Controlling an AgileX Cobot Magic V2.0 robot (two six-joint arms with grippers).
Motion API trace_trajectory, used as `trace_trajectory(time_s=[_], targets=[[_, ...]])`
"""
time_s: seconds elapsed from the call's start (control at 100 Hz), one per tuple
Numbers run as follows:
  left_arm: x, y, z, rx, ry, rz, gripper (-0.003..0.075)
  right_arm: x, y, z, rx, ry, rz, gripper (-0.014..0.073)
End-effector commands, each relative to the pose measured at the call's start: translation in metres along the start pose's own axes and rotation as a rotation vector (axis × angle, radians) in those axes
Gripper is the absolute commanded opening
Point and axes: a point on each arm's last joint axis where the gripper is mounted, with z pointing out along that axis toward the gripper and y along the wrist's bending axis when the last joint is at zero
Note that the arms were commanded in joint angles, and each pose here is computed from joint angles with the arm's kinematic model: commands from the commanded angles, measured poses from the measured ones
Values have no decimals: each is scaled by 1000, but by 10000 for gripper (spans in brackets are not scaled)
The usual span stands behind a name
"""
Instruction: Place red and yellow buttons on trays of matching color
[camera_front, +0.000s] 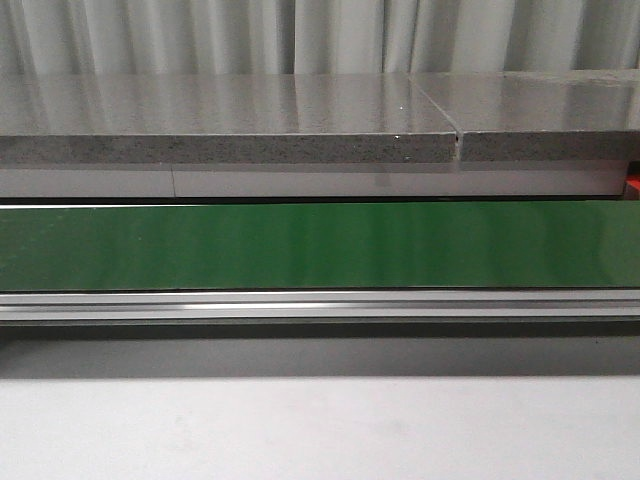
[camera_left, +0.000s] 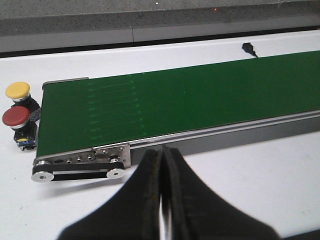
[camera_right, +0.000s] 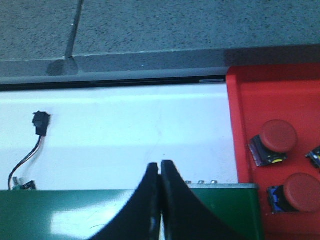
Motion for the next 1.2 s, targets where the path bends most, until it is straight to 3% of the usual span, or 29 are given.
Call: trace_trajectory(time_s=[0.0, 0.5, 0.91, 1.19], targets=[[-12, -1, -3, 11, -82, -10, -21, -10, 13, -33, 3, -149, -29, -66], [-12, -1, -3, 11, -82, -10, -21, 23, 36, -98, -30, -234, -112, -66], [-12, -1, -3, 11, -82, -10, -21, 54, 52, -130, -4, -260, -28, -66], [-12, -1, -3, 11, -82, -10, -21, 93, 48, -152, 17, -346, -51, -66]])
